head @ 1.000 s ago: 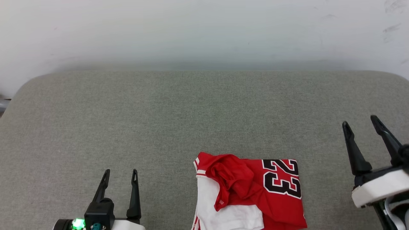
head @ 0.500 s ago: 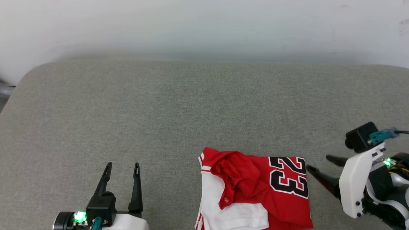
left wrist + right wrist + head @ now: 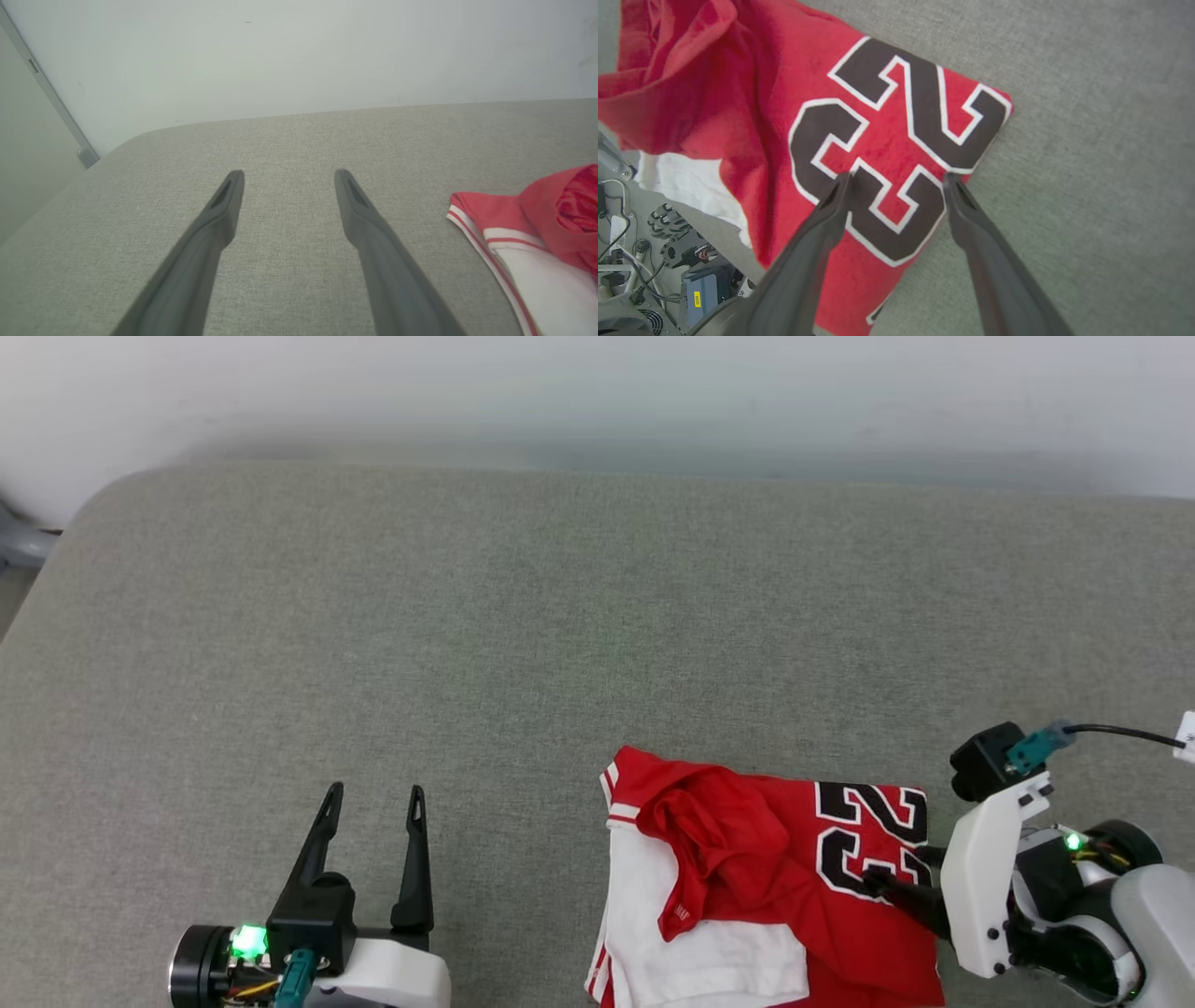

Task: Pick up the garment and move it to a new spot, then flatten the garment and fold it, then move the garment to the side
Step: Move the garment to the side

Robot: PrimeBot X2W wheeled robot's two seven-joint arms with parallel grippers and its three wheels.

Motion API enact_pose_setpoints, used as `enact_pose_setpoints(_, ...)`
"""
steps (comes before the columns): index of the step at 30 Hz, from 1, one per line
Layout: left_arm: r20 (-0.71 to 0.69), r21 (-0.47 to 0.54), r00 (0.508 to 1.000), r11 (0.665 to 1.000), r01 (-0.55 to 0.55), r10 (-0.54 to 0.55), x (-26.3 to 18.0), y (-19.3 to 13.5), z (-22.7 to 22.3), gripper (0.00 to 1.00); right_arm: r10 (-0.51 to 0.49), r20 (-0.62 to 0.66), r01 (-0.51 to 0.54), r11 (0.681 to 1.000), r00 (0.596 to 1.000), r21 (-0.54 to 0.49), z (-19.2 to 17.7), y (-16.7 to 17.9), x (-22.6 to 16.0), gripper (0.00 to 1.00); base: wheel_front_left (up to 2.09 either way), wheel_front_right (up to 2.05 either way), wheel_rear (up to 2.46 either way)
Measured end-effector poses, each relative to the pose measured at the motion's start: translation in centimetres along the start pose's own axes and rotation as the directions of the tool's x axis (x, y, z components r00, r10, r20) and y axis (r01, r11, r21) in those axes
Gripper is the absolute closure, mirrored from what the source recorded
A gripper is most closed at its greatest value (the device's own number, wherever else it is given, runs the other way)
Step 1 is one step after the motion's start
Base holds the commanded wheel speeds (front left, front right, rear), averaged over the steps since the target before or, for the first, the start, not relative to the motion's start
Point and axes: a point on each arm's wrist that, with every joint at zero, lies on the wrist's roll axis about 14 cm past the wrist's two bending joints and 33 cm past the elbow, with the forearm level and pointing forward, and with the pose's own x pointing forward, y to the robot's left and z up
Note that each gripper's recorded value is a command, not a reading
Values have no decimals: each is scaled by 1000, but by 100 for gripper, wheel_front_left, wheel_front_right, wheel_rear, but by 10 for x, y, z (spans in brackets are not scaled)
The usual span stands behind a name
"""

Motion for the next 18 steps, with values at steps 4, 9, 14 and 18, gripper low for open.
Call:
enact_pose_setpoints(4,-12,2,1000,1000,-3,3,3,0,-4,0,9,-82,-8,1000,997,8,-23,-1,20,0,0,0,0)
enact_pose_setpoints(9,-22,5,1000,1000,-14,14,6,3,-7,0,14,-148,-16,1000,989,-7,-44,-2,32,0,0,0,0)
enact_pose_setpoints(14,-27,4,1000,1000,-14,15,7,3,-9,0,23,-126,-24,1000,992,-11,-44,-1,35,0,0,0,0)
enact_pose_setpoints(18,-17,3,1000,1000,-12,12,7,1,-6,0,38,-35,-40,998,999,-50,-23,7,34,100,0,0,0)
